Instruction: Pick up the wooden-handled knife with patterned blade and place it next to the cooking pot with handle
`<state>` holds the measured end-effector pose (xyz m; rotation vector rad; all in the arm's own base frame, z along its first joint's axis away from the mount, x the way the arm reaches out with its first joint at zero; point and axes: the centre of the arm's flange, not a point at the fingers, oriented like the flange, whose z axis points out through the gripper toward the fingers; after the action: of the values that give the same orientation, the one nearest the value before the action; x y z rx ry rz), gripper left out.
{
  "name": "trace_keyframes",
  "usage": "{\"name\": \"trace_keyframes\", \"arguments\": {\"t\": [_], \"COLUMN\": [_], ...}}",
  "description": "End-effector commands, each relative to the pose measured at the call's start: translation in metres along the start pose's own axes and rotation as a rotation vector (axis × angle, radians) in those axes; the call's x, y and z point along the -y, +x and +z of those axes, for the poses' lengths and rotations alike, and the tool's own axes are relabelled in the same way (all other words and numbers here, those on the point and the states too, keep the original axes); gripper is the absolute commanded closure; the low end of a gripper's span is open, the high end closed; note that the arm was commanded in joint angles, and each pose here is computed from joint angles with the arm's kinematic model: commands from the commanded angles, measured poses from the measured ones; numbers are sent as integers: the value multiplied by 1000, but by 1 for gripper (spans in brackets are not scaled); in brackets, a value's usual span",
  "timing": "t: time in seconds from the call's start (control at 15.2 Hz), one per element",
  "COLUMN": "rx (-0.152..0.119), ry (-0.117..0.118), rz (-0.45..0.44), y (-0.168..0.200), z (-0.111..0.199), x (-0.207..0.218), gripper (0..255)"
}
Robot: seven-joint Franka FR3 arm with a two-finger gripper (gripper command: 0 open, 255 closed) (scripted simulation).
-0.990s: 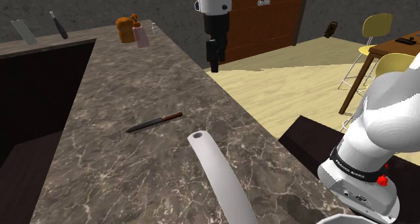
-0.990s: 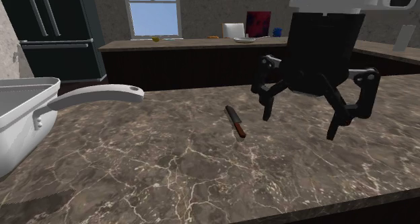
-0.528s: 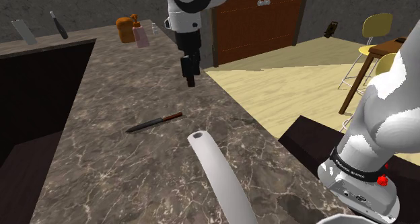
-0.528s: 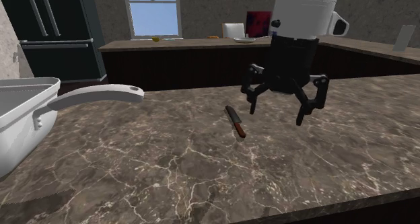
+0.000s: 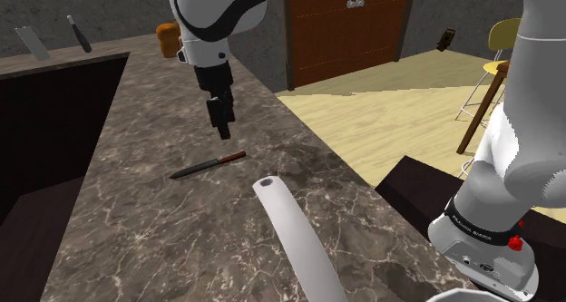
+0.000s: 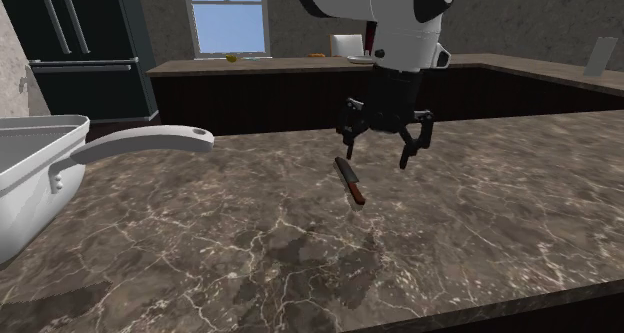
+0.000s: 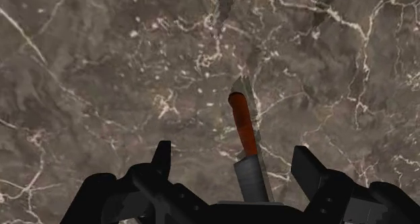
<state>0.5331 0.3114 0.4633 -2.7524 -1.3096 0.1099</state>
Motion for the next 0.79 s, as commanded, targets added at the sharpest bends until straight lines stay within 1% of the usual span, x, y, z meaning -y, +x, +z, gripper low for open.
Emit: {"name": "trace_keyframes", "arguments": {"t": [0.0,0.13,0.2,0.66,0.73], "rx": [8,15,16,16,16], "ry": [13,25,25,25,25], "rz": [-53,-104,-108,-108,-108], "y": [24,46,47,47,47], "z": [13,22,23,63,63], "x": [11,22,23,24,24], "gripper": [0,0,0,0,0]}}
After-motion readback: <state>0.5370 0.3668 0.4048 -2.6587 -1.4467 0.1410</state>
